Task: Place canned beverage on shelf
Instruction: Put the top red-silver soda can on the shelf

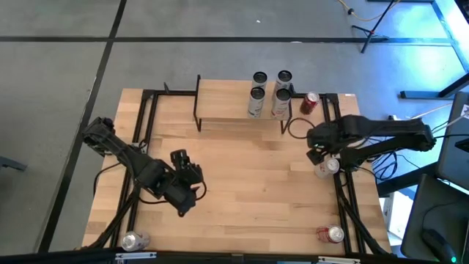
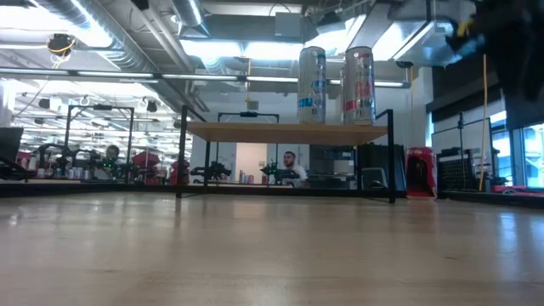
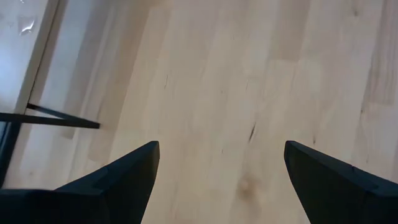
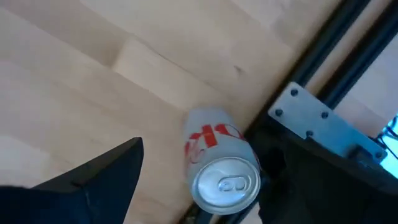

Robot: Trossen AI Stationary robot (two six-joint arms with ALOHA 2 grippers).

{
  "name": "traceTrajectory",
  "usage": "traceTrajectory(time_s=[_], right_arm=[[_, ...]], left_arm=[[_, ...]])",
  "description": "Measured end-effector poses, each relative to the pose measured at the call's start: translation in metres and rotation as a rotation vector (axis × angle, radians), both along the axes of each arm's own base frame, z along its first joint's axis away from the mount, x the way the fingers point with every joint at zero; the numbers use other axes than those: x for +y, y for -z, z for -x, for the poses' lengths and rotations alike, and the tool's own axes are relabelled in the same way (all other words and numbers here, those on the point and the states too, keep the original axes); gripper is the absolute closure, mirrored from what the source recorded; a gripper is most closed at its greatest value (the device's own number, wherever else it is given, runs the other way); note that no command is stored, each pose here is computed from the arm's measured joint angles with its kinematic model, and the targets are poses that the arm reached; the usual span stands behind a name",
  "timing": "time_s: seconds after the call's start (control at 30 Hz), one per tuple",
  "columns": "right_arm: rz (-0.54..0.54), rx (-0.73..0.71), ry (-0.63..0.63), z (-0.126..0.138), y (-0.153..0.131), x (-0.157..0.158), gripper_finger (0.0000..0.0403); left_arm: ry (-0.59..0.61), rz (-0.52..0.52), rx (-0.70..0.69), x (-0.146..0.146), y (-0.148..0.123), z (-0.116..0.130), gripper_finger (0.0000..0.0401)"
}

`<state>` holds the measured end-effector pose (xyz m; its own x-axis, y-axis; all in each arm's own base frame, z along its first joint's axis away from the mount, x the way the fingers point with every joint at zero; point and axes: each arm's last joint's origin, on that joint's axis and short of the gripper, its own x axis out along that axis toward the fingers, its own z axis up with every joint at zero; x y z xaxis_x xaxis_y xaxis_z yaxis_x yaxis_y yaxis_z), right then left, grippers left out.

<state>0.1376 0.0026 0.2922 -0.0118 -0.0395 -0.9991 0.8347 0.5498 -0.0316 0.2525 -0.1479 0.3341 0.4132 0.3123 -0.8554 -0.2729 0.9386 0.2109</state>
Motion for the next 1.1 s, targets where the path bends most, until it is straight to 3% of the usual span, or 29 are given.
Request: traceTrajectory(time_s=[0.27, 0.5, 0.93, 1.1], right_arm=[[-0.102, 0.186, 0.03, 0.009, 0.045, 0.003, 0.0027], [-0.186, 0.18, 0.005, 0.001, 0.059, 0.005, 0.0037], [-0.216, 0.194, -0.05, -0.015, 0.066, 0.008, 0.0164], [-0.186, 0.022, -0.139, -0.033, 0.046, 0.014, 0.0179]], left_arm=[[0.002, 0.017, -0.031, -0.002, 0.001, -0.003, 0.0069], [0.003, -0.015, -0.05, -0.002, 0.001, -0.004, 0.0069], [0.01, -0.016, -0.089, -0.003, -0.001, -0.007, 0.0069], [0.071, -0.034, -0.075, -0.005, -0.001, -0.007, 0.0069]])
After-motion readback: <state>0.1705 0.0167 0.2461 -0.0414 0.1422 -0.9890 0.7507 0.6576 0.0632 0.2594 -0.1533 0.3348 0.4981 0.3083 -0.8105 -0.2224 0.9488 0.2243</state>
